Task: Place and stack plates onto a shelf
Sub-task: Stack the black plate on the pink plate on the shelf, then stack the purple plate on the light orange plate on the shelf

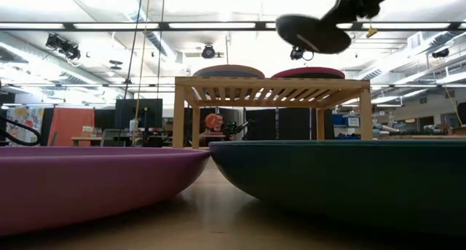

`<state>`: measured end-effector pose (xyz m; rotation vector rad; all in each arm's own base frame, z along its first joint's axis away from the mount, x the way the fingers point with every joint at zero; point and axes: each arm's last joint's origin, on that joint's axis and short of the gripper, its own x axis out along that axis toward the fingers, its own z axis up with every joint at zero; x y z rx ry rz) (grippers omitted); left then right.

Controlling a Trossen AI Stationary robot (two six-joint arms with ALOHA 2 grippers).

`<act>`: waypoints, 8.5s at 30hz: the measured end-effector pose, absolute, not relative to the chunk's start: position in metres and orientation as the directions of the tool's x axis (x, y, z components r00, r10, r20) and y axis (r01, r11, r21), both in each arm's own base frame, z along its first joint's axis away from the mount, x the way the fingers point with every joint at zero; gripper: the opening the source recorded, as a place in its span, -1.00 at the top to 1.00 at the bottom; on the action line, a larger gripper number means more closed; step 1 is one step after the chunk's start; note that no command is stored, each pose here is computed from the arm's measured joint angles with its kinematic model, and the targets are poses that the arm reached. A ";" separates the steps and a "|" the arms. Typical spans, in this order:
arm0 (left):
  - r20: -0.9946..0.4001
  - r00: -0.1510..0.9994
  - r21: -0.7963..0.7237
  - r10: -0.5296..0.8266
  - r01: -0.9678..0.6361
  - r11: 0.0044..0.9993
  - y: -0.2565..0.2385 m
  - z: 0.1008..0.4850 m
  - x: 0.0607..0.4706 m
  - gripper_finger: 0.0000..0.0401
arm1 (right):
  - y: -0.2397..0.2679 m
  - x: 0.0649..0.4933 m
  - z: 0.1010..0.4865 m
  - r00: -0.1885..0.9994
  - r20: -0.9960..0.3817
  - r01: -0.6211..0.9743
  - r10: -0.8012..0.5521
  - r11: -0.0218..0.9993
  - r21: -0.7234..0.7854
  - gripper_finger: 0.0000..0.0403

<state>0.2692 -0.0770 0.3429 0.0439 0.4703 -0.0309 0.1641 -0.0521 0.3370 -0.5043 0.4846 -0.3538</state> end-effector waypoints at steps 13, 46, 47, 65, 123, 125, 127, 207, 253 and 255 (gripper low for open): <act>-0.453 0.891 0.035 -0.020 0.040 0.999 -0.077 0.343 0.269 0.18 | -0.100 0.178 0.313 0.772 -0.483 0.195 -0.413 0.877 -0.438 0.91; -0.453 0.891 0.034 -0.020 0.039 0.999 -0.077 0.343 0.269 0.18 | -0.114 0.191 0.295 0.734 -0.563 0.166 -0.380 0.904 -0.394 0.81; -0.453 0.891 0.034 -0.020 0.039 0.999 -0.077 0.343 0.269 0.18 | -0.114 0.191 0.295 0.734 -0.563 0.166 -0.380 0.904 -0.394 0.81; -0.453 0.891 0.033 -0.019 0.039 0.999 -0.077 0.343 0.269 0.18 | -0.114 0.191 0.295 0.732 -0.562 0.170 -0.385 0.902 -0.396 0.55; -0.453 0.891 0.033 -0.020 0.038 0.999 -0.077 0.343 0.269 0.18 | -0.106 0.178 0.314 0.781 -0.464 0.279 -0.418 0.898 -0.339 0.24; -0.453 0.891 0.033 -0.020 0.039 0.999 -0.077 0.343 0.269 0.18 | -0.105 0.176 0.316 0.785 -0.456 0.282 -0.420 0.897 -0.341 0.24; -0.453 0.891 0.032 -0.019 0.038 0.999 -0.077 0.343 0.269 0.18 | -0.104 0.174 0.318 0.789 -0.446 0.285 -0.422 0.895 -0.344 0.24; -0.957 0.255 -0.148 -0.142 -0.005 0.989 -0.114 0.143 0.336 0.18 | 0.020 0.253 0.272 0.673 -0.519 -0.439 0.527 0.849 0.294 0.25; -0.954 0.157 -0.257 -0.257 0.019 0.966 -0.114 0.154 0.325 0.82 | 0.020 0.265 0.254 0.635 -0.566 -0.417 0.526 0.850 0.323 0.25; -0.954 0.145 -0.262 -0.262 0.018 0.965 -0.114 0.156 0.322 0.82 | 0.020 0.265 0.254 0.635 -0.566 -0.417 0.526 0.850 0.323 0.25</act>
